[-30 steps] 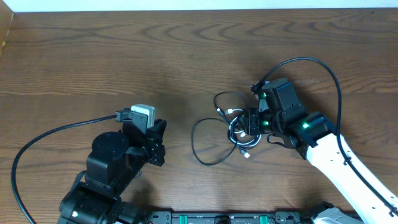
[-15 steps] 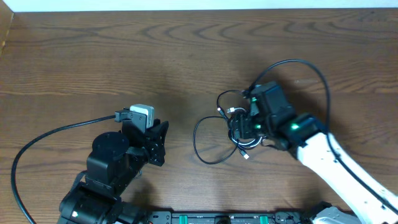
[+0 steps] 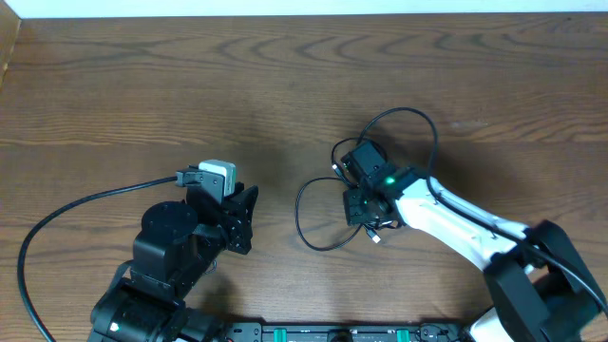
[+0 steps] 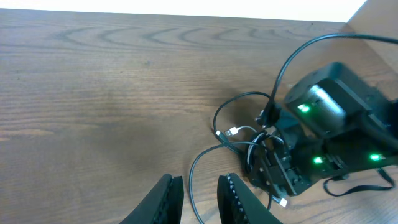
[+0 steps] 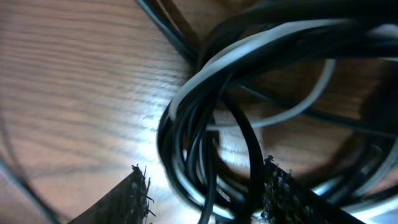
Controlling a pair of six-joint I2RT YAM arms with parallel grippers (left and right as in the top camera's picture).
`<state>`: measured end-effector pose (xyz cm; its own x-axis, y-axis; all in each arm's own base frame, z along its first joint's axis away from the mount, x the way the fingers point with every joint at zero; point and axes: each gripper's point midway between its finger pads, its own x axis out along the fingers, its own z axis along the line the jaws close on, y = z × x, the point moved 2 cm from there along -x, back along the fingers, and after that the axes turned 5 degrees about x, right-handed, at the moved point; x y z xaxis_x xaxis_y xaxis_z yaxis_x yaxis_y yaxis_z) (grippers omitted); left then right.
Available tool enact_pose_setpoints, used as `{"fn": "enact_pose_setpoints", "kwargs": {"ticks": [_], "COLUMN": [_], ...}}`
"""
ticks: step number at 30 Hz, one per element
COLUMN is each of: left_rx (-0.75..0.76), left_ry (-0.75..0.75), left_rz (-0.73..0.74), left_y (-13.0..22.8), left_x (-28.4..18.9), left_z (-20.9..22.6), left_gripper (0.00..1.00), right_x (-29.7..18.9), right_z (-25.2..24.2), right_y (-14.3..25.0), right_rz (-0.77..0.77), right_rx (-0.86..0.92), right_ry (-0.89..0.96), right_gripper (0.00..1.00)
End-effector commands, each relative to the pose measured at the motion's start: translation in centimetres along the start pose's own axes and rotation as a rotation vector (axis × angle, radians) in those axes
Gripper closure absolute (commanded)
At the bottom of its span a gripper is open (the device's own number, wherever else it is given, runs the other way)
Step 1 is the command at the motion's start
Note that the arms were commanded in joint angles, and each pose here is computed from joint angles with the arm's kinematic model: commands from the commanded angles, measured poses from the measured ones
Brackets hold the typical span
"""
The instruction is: Untangle cables
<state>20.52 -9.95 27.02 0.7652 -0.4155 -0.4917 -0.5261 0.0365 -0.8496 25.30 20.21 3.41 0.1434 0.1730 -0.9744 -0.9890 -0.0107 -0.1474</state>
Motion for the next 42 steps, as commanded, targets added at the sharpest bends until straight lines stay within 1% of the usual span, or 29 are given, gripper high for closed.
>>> {"fn": "enact_pose_setpoints", "kwargs": {"ticks": [1,3,4,7,8,9,11,12,13,15,16,17,18,19,20,22,23,24,28,29,31,32,34,36,37,38,41,42], "left_rx": [-0.010,-0.010,-0.010,-0.010,-0.011,-0.011,-0.025,-0.043,-0.063,-0.099,-0.111,-0.115,-0.122,-0.130,-0.135,-0.141,-0.151,-0.165,-0.201,-0.204,-0.219,-0.242,-0.320,-0.402,-0.438,-0.466,-0.523,-0.554], "left_ry": [-0.013,-0.013,-0.013,-0.014,-0.013,-0.014,-0.016,-0.018,-0.020,-0.025,-0.027,-0.029,-0.031,-0.033,-0.035,-0.036,-0.038,-0.038,-0.043,-0.043,-0.048,-0.052,-0.066,-0.086,-0.097,-0.108,-0.146,-0.167], "left_rz": [-0.009,-0.009,-0.009,-0.007,-0.006,-0.001,0.011,0.019,0.027,0.045,0.055,0.062,0.071,0.077,0.084,0.091,0.093,0.095,0.102,0.105,0.119,0.127,0.154,0.186,0.205,0.226,0.298,0.340], "left_y": [-0.3,-0.3,-0.3,-0.2,-0.2,-0.1,0.1,0.2,0.4,0.7,0.9,1.0,1.2,1.3,1.4,1.6,1.6,1.7,1.8,1.8,2.0,2.1,2.4,2.9,3.1,3.4,4.6,5.3], "left_x": [-0.2,-0.2,-0.2,-0.2,-0.2,-0.1,0.0,0.1,0.1,0.3,0.4,0.4,0.5,0.5,0.6,0.6,0.6,0.6,0.7,0.8,1.1,1.3,1.9,2.7,3.2,3.7,5.5,6.5], "left_z": [0.2,0.2,0.2,0.2,0.2,0.2,0.2,0.3,0.3,0.4,0.4,0.4,0.5,0.5,0.5,0.6,0.6,0.6,0.6,0.6,0.7,0.7,0.8,1.0,1.1,1.2,1.5,1.7], "left_gripper": [0.75,0.75,0.74,0.74,0.74,0.74,0.74,0.74,0.74,0.74,0.74,0.74,0.74,0.74,0.74,0.73,0.69,0.69,0.62,0.59,0.45,0.41,0.39,0.24,0.20,0.18,0.17,0.17], "right_x": [1.2,1.8,2.1,2.6,2.6,2.6,2.3,2.2,2.1,1.8,1.6,1.1,0.6,-0.2,-0.7,-1.2,-1.1,-1.1,-1.3,-1.5,-2.1,-2.4,-3.6,-5.1,-6.0,-6.9,-9.6,-11.0], "right_z": [-0.3,-0.2,-0.1,0.5,0.9,1.5,3.1,4.0,4.8,6.1,6.8,7.9,9.0,10.3,11.2,11.8,11.7,11.6,11.2,11.1,10.7,10.4,9.7,9.0,8.5,7.8,4.7,2.6], "right_y": [0.3,0.7,0.9,1.5,1.6,1.5,1.0,0.6,0.1,-1.0,-1.7,-2.4,-3.1,-3.7,-4.1,-4.4,-4.5,-4.4,-3.9,-3.7,-3.7,-3.6,-3.8,-4.0,-4.2,-4.4,-4.9,-5.1], "right_rz": [0.015,0.038,0.051,0.082,0.084,0.082,0.071,0.064,0.059,0.043,0.031,0.019,0.007,-0.003,-0.008,-0.018,-0.022,-0.022,-0.007,-0.007,-0.025,-0.035,-0.080,-0.137,-0.172,-0.210,-0.335,-0.404], "right_rx": [0.018,0.016,0.013,0.003,0.000,-0.003,0.010,0.051,0.118,0.307,0.368,0.392,0.384,0.357,0.338,0.323,0.325,0.317,0.315,0.307,0.289,0.284,0.263,0.241,0.230,0.223,0.241,0.268], "right_ry": [0.028,0.028,0.024,-0.001,-0.016,-0.044,-0.130,-0.178,-0.218,-0.282,-0.323,-0.382,-0.449,-0.527,-0.579,-0.617,-0.611,-0.607,-0.585,-0.580,-0.557,-0.544,-0.514,-0.487,-0.468,-0.440,-0.322,-0.240], "right_gripper": [0.46,0.53,0.59,0.83,0.94,0.99,0.99,0.99,0.99,0.98,0.98,0.96,0.89,0.75,0.66,0.67,0.66,0.65,0.53,0.49,0.41,0.39,0.36,0.33,0.15,0.01,0.01,0.01]}}
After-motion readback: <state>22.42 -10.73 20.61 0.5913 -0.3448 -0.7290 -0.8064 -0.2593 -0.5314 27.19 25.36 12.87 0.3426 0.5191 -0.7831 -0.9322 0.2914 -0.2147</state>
